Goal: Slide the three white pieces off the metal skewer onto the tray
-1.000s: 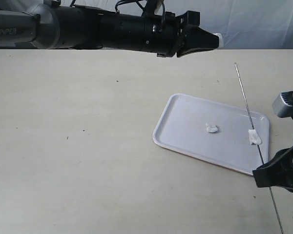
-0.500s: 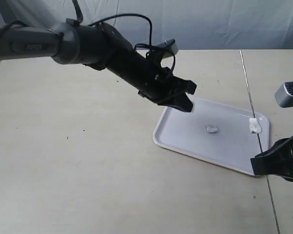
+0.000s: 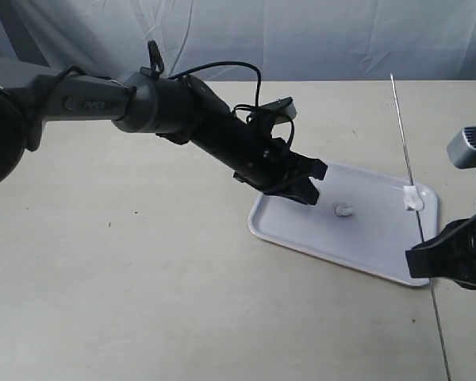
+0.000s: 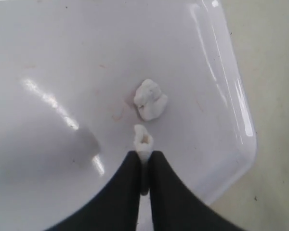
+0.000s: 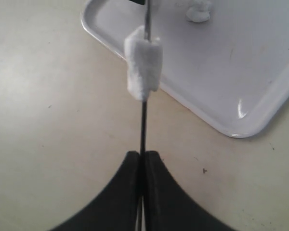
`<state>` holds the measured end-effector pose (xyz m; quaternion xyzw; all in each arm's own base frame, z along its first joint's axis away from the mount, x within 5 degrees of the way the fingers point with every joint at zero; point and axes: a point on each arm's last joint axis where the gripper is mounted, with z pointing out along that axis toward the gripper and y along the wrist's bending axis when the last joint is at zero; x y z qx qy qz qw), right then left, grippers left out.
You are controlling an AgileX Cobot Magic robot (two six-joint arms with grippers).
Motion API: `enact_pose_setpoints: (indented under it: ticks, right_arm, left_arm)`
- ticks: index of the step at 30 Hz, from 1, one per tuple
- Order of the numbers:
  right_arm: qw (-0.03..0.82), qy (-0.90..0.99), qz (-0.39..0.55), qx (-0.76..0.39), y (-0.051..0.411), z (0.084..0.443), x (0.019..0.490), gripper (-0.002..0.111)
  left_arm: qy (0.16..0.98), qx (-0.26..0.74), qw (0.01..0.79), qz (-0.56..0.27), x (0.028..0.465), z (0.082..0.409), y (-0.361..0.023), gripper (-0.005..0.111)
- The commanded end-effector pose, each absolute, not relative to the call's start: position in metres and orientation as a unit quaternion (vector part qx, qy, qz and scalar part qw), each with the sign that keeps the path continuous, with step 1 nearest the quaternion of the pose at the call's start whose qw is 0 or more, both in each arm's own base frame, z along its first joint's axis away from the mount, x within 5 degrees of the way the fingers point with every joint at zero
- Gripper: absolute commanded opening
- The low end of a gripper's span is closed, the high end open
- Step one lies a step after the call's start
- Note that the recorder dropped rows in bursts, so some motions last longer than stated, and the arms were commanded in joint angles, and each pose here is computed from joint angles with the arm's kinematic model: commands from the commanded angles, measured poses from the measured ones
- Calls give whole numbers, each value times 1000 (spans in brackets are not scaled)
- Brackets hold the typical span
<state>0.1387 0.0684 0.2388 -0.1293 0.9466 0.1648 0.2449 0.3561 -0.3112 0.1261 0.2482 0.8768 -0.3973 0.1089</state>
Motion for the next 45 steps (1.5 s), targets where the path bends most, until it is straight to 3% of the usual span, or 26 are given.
enact_pose_setpoints:
  ticks: [1, 5, 9, 15, 18, 25, 36, 45]
  right_arm:
    - [267, 940, 167, -131, 68, 245, 138, -1]
    - [277, 936, 174, -130, 67, 249, 134, -1]
    - [294, 928, 185, -136, 67, 255, 129, -1]
    - [329, 914, 191, -142, 65, 264, 124, -1]
    - [346, 908, 192, -140, 64, 267, 122, -1]
    - [363, 902, 183, -143, 62, 270, 121, -1]
    - [377, 898, 185, -133, 62, 272, 125, -1]
    - [382, 906, 154, -102, 56, 270, 128, -1]
  left_arm:
    - [877, 241, 128, -395, 359, 127, -313, 20]
    - [878, 240, 137, -390, 361, 127, -312, 31]
    - [874, 235, 123, -408, 360, 129, -312, 33]
    - [751, 280, 78, -593, 355, 161, -301, 33]
    - [715, 266, 115, -636, 365, 175, -291, 33]
    - [715, 253, 127, -639, 371, 187, -280, 33]
    - [677, 327, 130, -646, 331, 219, -318, 33]
    - [658, 358, 154, -645, 320, 247, -319, 33]
